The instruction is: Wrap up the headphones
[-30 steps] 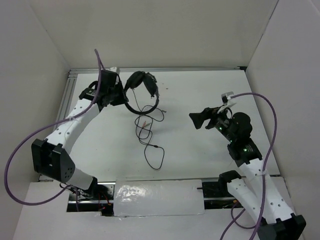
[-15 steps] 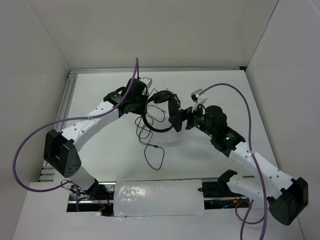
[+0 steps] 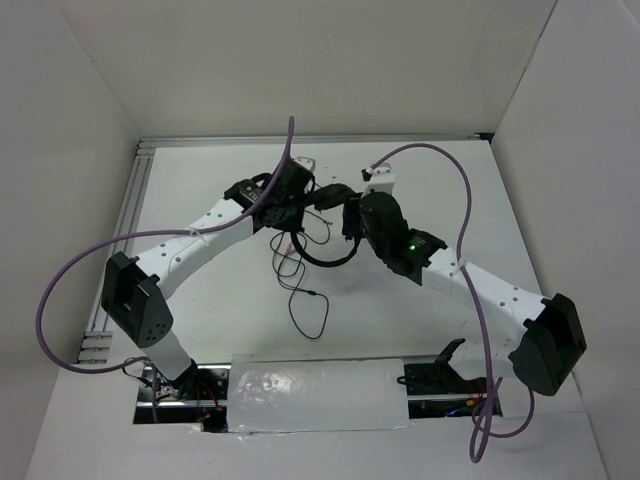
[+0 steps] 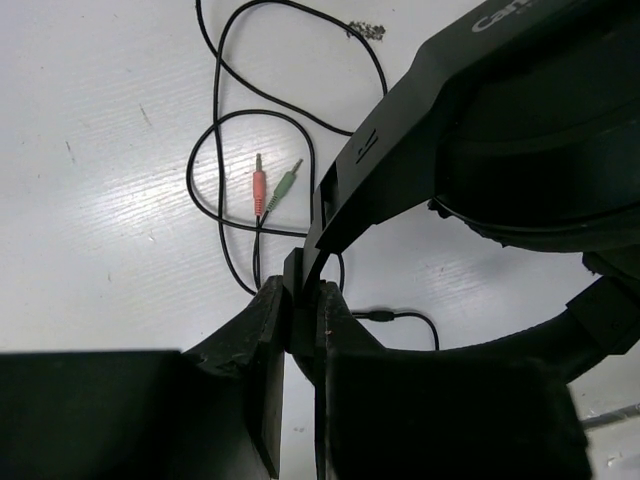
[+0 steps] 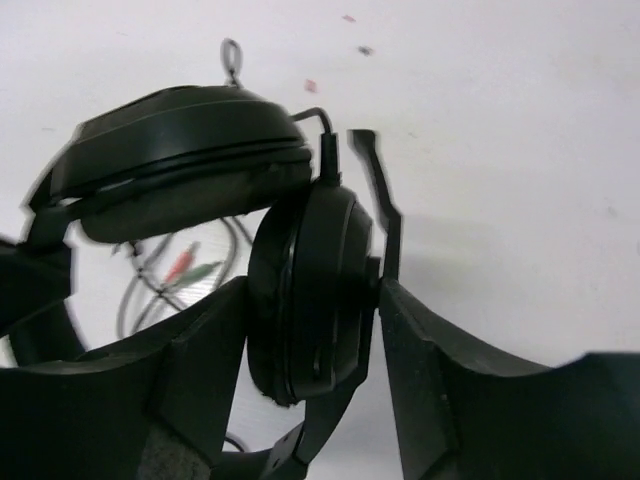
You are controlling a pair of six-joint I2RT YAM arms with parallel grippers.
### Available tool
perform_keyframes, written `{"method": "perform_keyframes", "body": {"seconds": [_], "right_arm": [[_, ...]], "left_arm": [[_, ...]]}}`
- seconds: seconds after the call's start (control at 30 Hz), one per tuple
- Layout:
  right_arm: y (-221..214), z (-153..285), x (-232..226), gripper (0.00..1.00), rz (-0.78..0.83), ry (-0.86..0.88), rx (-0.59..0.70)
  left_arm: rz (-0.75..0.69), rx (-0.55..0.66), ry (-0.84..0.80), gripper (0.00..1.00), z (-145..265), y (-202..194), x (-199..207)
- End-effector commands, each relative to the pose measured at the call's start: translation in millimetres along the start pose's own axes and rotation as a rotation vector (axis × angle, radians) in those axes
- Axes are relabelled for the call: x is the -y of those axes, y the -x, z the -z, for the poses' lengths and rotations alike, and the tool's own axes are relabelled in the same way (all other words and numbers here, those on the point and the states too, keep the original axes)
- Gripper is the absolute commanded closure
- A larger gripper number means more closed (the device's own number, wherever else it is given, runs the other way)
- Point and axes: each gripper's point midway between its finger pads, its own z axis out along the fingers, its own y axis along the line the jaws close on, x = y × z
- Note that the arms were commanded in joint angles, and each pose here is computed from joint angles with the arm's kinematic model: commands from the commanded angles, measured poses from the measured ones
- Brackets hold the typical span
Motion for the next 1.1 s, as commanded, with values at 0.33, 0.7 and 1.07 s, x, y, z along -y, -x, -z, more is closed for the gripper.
{"method": "perform_keyframes", "body": {"seconds": [0.33, 0.7, 1.07], "right_arm": [[19.2, -6.2, 3.4, 0.64, -0.043, -0.18, 0.029], [30.8, 22.4, 3.9, 1.0, -0.163, -0.136, 0.053], [34.8, 25.8, 28.2, 1.0, -0.166, -0.392, 0.102]], "left_arm": [[0.011, 0.166, -0.136, 1.0, 36.0, 31.5, 25.0], [0.051, 0.132, -0.105, 0.47, 23.3, 24.6, 23.5], [0.213, -0.081, 0.054, 0.39, 15.8, -25.9, 5.7]]}}
